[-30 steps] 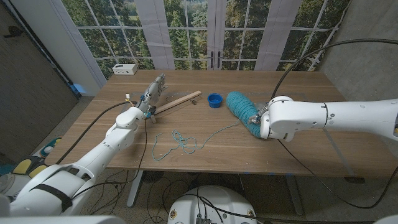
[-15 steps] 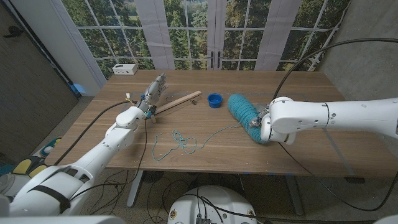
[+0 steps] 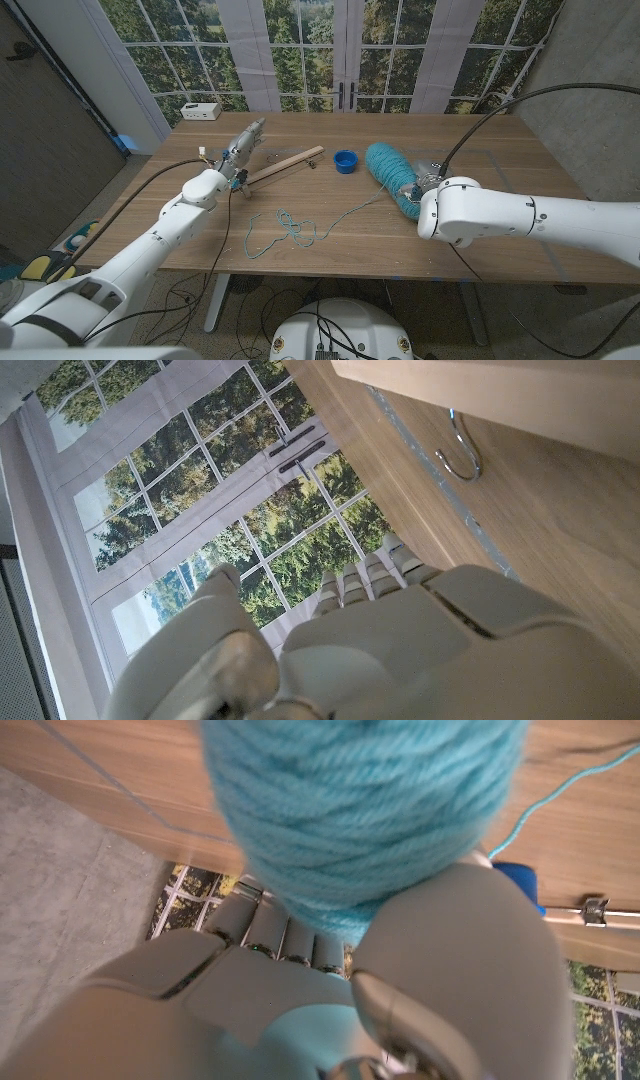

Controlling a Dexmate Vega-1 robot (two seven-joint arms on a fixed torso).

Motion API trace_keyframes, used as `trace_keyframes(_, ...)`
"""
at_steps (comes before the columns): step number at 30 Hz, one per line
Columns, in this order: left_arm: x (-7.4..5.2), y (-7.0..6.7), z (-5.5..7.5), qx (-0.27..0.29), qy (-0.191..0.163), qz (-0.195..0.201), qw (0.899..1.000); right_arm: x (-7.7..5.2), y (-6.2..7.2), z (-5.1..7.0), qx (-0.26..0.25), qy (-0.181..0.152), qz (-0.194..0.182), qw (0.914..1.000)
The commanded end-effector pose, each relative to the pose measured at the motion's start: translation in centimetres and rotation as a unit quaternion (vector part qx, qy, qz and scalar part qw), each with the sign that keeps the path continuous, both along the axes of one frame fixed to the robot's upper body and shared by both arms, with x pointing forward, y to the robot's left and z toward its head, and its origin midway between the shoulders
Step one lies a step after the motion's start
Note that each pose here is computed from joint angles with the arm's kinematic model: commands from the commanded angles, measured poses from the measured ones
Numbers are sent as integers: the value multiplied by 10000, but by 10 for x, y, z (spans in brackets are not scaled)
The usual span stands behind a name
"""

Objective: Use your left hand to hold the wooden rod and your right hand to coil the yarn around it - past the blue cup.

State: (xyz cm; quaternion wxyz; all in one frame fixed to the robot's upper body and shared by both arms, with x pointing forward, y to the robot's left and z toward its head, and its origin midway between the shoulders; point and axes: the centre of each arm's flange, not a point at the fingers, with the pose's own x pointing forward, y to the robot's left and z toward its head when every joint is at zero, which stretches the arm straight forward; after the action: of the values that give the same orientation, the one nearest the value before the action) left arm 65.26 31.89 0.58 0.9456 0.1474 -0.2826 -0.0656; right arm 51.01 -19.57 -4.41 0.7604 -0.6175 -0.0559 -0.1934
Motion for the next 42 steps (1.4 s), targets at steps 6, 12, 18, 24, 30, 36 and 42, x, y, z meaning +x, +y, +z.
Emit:
trace_keyframes(6, -35, 18, 11, 1010, 620, 1287, 9846, -29, -16, -17, -662, -2507, -770, 9627)
trace_keyframes(12, -45, 20, 19, 1569, 868, 1868, 9659, -34, -22, -16, -685, -2847, -725, 9534)
trace_keyframes(18, -50, 20, 22, 1719, 946, 2242, 9546, -42, -30, -15, -627, -3172, -794, 9429)
trace_keyframes(24, -53, 16, 29, 2071, 1061, 2593, 9373, -53, -40, -13, -546, -3561, -900, 9285)
trace_keyframes(30, -49, 16, 34, 2214, 1268, 2613, 9309, -61, -47, -8, -540, -3876, -922, 9156)
trace_keyframes(36, -46, 11, 41, 2521, 1365, 2705, 9190, -68, -55, -3, -383, -4169, -925, 9034)
trace_keyframes(42, -42, 8, 49, 2873, 1706, 2716, 9026, -75, -63, 2, -285, -4363, -967, 8941)
